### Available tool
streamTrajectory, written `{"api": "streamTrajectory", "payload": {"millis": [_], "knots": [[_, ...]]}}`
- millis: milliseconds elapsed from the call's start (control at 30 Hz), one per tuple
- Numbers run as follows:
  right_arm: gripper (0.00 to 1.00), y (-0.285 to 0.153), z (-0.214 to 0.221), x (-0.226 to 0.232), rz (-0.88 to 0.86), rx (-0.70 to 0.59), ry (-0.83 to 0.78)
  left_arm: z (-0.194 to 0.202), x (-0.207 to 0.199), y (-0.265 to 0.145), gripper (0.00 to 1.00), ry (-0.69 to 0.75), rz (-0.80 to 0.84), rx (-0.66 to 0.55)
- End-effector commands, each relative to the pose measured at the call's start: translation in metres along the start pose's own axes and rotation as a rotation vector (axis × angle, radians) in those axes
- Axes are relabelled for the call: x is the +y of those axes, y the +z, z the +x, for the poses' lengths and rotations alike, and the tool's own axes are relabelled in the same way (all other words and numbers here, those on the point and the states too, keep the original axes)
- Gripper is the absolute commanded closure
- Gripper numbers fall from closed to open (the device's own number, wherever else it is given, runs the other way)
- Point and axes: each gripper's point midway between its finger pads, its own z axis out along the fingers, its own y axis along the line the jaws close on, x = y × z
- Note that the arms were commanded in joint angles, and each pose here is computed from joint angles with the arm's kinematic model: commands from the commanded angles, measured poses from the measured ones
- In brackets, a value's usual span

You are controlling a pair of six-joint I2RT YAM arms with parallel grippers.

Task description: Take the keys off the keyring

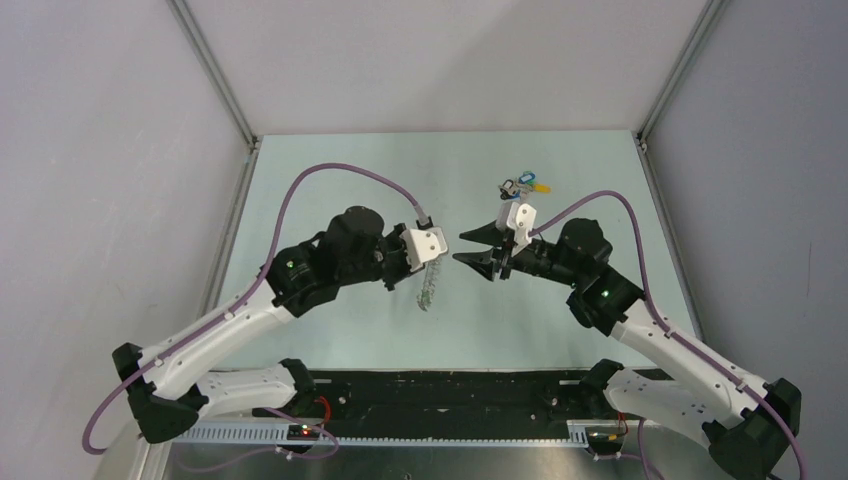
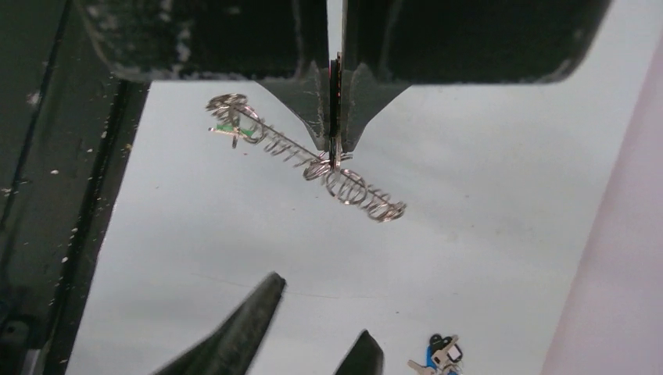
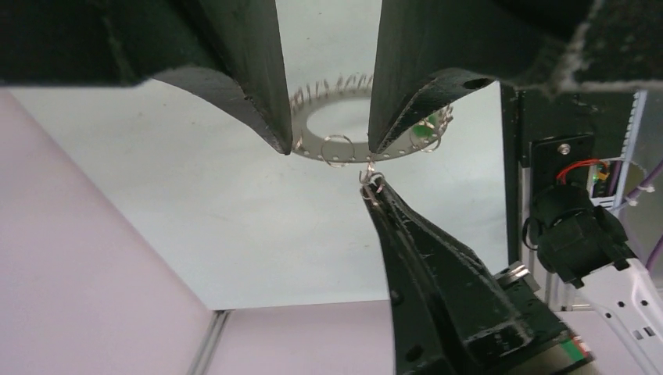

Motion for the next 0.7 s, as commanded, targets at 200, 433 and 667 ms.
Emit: {"api": "streamTrajectory", "payload": {"millis": [200, 433, 667], "knots": [[0.59, -0.006, -0.01, -0.044, 0.158, -0.045, -0.022, -0.018, 0.022, -0.032, 1.0, 0.399, -0.189, 0.039], [0.6, -0.002, -0.012, -0.05, 0.153, -0.078, -0.032, 0.0, 0.044, -0.032, 1.0, 0.796, -0.31, 0.31], [0.62, 0.007, -0.015, -0.043, 0.069, -0.115, -0.049, -0.021, 0.048, -0.034, 1.0, 0.949, -0.301, 0.305]]}}
